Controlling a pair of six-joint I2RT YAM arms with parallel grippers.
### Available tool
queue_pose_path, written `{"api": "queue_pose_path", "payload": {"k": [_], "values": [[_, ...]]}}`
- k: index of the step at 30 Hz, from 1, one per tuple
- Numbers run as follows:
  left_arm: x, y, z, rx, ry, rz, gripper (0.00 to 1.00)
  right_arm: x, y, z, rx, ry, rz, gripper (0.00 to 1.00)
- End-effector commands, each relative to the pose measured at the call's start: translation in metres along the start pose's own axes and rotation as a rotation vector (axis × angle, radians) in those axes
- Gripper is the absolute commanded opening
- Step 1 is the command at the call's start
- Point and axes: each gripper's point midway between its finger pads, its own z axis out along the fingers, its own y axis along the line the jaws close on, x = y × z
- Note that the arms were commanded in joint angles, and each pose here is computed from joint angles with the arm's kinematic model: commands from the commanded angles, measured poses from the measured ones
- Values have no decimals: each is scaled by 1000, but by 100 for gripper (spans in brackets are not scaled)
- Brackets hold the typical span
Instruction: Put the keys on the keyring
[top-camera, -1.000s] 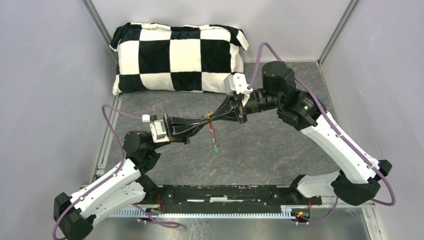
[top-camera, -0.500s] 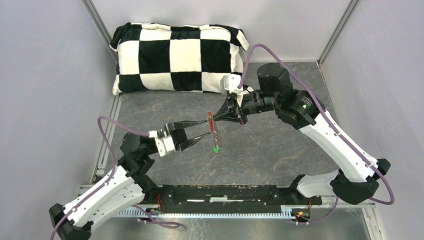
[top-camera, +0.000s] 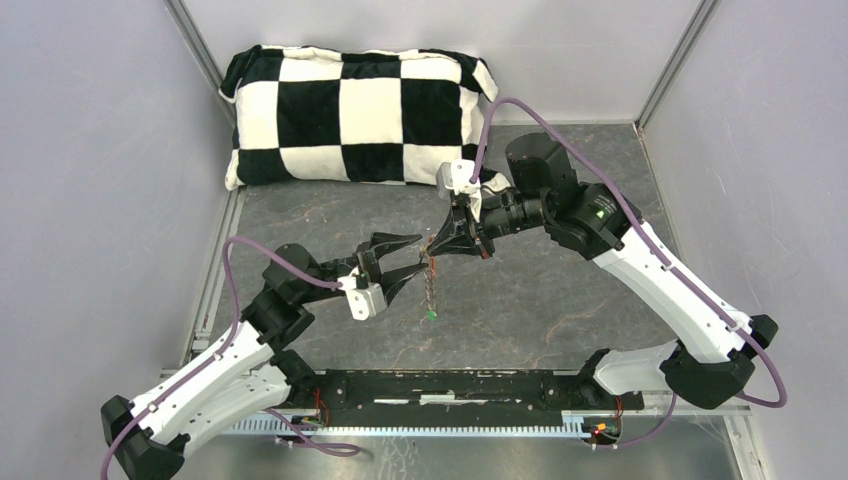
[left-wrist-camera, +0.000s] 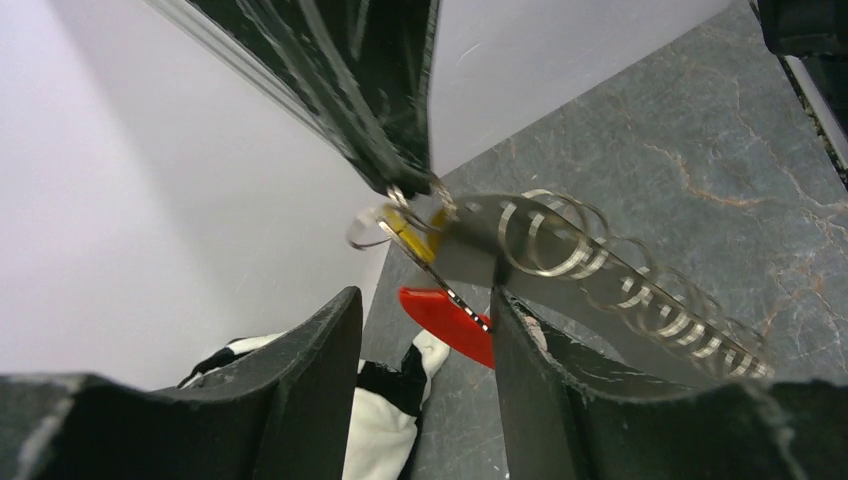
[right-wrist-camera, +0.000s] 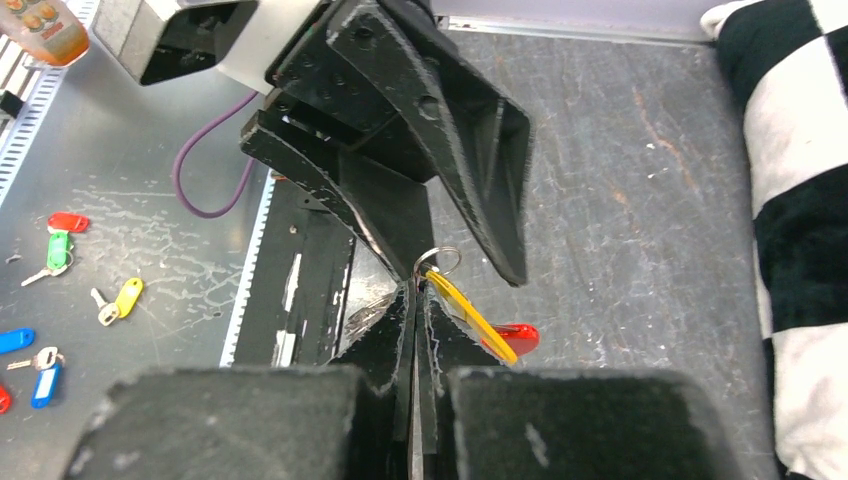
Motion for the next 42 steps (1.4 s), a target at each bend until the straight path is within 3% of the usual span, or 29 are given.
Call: {"api": "queue_pose_path", "payload": {"k": [1,9,12,14,17,23,35,38,42], "values": [[-36,25,5,-21,-99,59,55,-7,8,-1,-33,-41,-11,0],[-42,24,9,-7,-137,53,34,-1,11,2,-48,-45,1,0],[-40,18,8,14,-140,55,16,-3,9,1,-36,-49,-2,0],[-36,13,7,34,-125,96,6,-4,6,-2,-13,-46,-4,0],[-29,10,2,46,-98,233,2,-7,1,-7,31,-49,-4,0],[-9,12,-9,-8,-27,570,2,-12,-6,-15,88,-79,8,0],[6,-8,-19,4,-11,948,3,-8,-13,-15,112,-78,36,0],[20,-33,-21,129,-11,1041,24,-13,-13,-15,113,-111,38,0],[24,-50,-21,204,-46,1084,37,-15,-9,-13,99,-182,60,0]]}}
